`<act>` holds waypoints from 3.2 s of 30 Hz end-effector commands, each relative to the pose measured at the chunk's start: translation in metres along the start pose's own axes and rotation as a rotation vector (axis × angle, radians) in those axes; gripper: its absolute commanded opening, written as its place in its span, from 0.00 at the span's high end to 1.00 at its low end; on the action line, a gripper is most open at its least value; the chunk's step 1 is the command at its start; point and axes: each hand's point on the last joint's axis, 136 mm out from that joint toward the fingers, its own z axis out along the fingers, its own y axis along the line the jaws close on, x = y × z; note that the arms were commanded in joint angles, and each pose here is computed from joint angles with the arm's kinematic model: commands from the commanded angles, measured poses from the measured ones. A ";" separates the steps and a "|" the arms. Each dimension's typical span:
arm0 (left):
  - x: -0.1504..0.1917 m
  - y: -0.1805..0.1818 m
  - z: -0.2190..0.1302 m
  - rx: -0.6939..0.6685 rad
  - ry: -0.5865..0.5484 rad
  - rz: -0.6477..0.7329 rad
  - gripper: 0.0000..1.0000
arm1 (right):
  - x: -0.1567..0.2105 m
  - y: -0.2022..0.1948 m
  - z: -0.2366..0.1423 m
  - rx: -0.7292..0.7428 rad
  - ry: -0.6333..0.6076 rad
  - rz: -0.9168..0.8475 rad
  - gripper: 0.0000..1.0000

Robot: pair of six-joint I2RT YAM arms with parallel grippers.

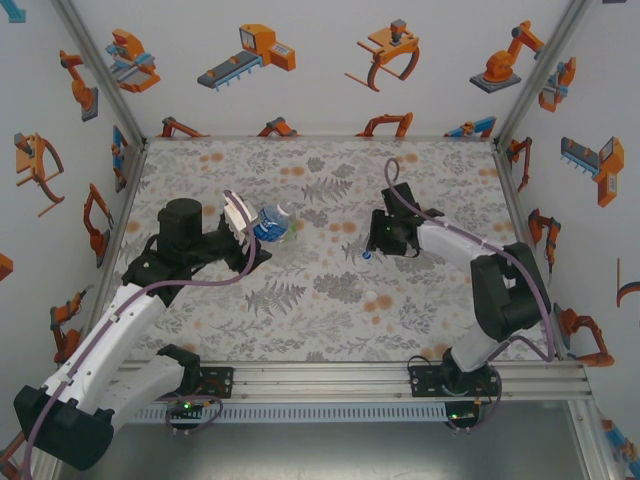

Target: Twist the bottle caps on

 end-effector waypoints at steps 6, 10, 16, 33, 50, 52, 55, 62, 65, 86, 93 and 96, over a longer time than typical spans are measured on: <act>-0.007 -0.003 -0.005 0.000 -0.017 0.035 1.00 | 0.006 0.015 0.013 0.107 0.083 -0.135 0.55; -0.007 -0.003 -0.006 -0.001 -0.018 0.037 1.00 | 0.013 0.019 0.022 0.127 0.114 -0.153 0.55; -0.008 -0.003 -0.006 -0.001 -0.017 0.038 1.00 | 0.018 0.020 0.029 0.135 0.133 -0.156 0.55; -0.006 -0.003 -0.005 -0.002 -0.011 0.036 1.00 | 0.011 0.025 0.034 0.124 0.113 -0.154 0.59; -0.004 -0.002 -0.003 -0.001 -0.003 0.033 1.00 | 0.015 0.024 0.037 0.130 0.140 -0.157 0.65; -0.004 -0.002 -0.003 0.000 -0.002 0.033 1.00 | 0.014 0.024 0.034 0.131 0.137 -0.158 0.68; -0.004 -0.002 -0.002 -0.002 0.000 0.034 1.00 | 0.012 0.025 0.027 0.127 0.129 -0.159 0.71; 0.000 -0.011 0.007 0.038 0.024 0.054 1.00 | 0.004 0.040 -0.013 0.021 0.051 -0.199 0.75; 0.003 -0.020 0.011 0.061 0.039 0.083 1.00 | 0.001 0.054 -0.041 -0.078 -0.005 -0.239 0.77; 0.004 -0.084 0.005 0.240 0.057 0.397 1.00 | 0.060 0.168 -0.292 -0.893 -0.609 -1.032 0.92; 0.006 -0.098 -0.001 0.303 0.048 0.422 1.00 | 0.098 0.187 -0.320 -1.013 -0.692 -1.267 0.95; 0.005 -0.104 -0.004 0.332 0.026 0.428 1.00 | 0.105 0.193 -0.321 -1.023 -0.700 -1.312 0.95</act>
